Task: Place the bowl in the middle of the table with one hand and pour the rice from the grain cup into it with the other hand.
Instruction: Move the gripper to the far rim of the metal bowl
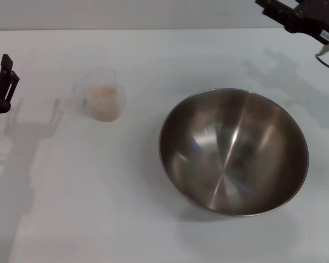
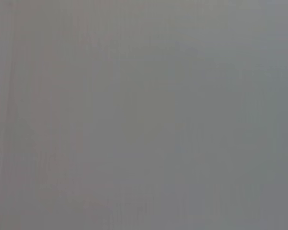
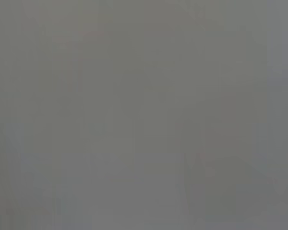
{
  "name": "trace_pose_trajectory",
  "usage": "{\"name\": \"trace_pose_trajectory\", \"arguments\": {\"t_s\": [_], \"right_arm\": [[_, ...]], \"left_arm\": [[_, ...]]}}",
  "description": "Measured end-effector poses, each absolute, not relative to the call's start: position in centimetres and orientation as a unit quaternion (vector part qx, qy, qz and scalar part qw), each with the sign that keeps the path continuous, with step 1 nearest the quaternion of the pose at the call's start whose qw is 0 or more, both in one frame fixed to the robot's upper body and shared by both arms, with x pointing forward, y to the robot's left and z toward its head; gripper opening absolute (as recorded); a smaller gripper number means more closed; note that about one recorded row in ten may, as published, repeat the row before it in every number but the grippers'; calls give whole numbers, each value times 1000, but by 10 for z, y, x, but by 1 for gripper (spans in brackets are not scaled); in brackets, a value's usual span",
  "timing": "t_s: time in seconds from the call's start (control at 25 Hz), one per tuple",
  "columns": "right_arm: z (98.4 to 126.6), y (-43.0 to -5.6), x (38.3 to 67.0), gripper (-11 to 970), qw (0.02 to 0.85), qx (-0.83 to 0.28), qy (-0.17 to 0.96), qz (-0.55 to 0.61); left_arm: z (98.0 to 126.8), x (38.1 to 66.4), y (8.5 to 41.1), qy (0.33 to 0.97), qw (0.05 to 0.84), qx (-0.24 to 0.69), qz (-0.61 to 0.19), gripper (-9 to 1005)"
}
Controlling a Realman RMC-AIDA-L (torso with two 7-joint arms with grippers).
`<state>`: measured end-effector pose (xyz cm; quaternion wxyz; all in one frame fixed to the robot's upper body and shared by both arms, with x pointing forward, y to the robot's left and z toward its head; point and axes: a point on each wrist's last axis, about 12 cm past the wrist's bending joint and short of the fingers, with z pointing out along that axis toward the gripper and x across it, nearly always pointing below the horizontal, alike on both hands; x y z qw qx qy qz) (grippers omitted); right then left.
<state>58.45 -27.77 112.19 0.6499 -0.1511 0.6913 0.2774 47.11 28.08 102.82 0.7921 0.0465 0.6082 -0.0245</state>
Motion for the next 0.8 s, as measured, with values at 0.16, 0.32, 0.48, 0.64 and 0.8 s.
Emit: {"name": "trace_pose_trajectory", "arguments": {"t_s": [0.16, 0.32, 0.48, 0.64, 0.8], "right_arm": [[1137, -262, 589, 740, 616, -159, 731, 247], [1157, -242, 590, 735, 586, -164, 764, 216], [1179, -220, 593, 731, 563, -157, 793, 172], [1209, -188, 594, 726, 528, -166, 825, 117], [1223, -181, 593, 722, 498, -199, 838, 100]], "left_arm": [[1029, 471, 281, 607, 793, 46, -25, 831], [1029, 471, 281, 606, 793, 46, -25, 831], [1029, 472, 281, 606, 794, 46, -26, 831], [1029, 472, 281, 606, 794, 46, -27, 831], [1030, 473, 281, 605, 795, 47, -24, 831]]}}
